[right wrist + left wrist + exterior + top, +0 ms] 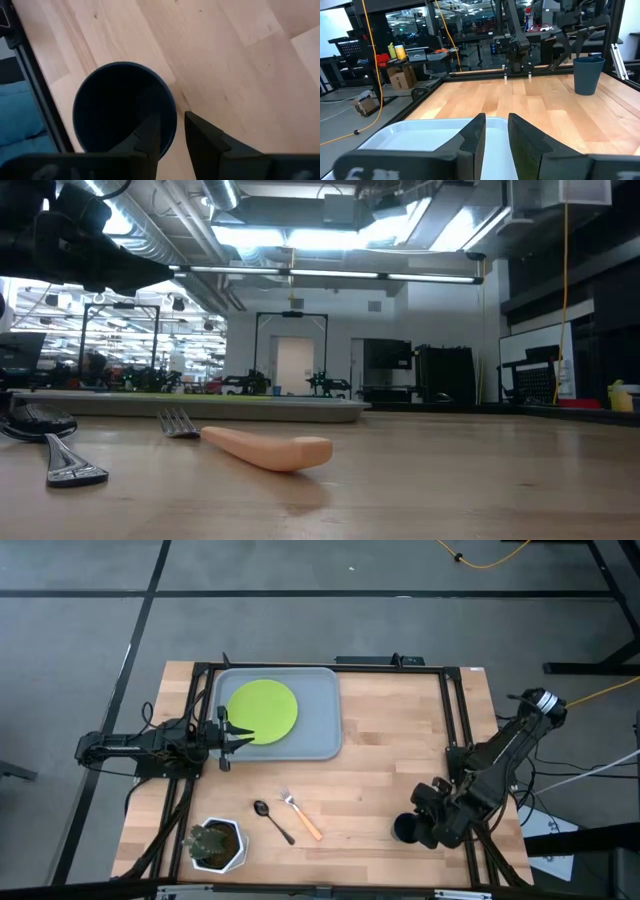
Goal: Pick and place plate/cup/fork/spoon on tray
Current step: Put the black cup on the blue serving tray to the top right of the green plate
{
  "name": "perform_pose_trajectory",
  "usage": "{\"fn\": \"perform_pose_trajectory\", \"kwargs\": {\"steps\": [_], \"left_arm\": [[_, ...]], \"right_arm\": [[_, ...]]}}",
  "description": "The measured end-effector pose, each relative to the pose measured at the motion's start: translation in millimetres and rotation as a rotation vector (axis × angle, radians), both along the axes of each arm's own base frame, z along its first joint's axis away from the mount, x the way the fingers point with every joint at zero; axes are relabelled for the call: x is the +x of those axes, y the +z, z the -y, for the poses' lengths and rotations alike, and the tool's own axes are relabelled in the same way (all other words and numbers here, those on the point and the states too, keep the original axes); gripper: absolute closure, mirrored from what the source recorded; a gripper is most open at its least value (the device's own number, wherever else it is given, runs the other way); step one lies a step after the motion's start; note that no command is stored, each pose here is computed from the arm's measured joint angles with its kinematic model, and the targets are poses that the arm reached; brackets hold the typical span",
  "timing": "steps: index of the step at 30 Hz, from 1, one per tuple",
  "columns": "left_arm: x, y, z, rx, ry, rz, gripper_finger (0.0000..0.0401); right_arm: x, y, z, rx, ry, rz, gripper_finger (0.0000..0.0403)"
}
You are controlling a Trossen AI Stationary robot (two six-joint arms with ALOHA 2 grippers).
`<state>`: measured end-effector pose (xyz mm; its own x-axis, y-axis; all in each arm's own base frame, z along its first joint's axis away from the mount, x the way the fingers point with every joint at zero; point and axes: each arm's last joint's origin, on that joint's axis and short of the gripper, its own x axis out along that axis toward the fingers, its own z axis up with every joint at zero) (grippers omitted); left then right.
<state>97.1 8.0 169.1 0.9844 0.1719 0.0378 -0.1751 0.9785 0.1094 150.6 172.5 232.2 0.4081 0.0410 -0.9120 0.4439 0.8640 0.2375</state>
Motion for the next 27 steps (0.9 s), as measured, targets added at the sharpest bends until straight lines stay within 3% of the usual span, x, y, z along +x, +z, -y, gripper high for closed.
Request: {"fn": "perform_pose_trajectory", "kwargs": {"steps": [16, 20, 24, 27], "left_arm": [[0, 0, 0, 0.000, 0.000, 0.000, 0.0325], [0, 0, 0, 0.000, 0.000, 0.001, 0.0325], [0, 0, 0, 0.000, 0.000, 0.000, 0.0325], [0, 0, 0, 0.000, 0.000, 0.000, 0.0325]], "right_arm": [[18, -37, -17, -0.078, -0.029, -0.072, 0.0314], [27, -44, -12, -0.116, -0.147, -0.049, 0.0366], [37, -37, 1, -0.246, -0.211, 0.052, 0.0394], [52, -11, 12, -0.400, -0.217, 0.180, 0.0397]]}}
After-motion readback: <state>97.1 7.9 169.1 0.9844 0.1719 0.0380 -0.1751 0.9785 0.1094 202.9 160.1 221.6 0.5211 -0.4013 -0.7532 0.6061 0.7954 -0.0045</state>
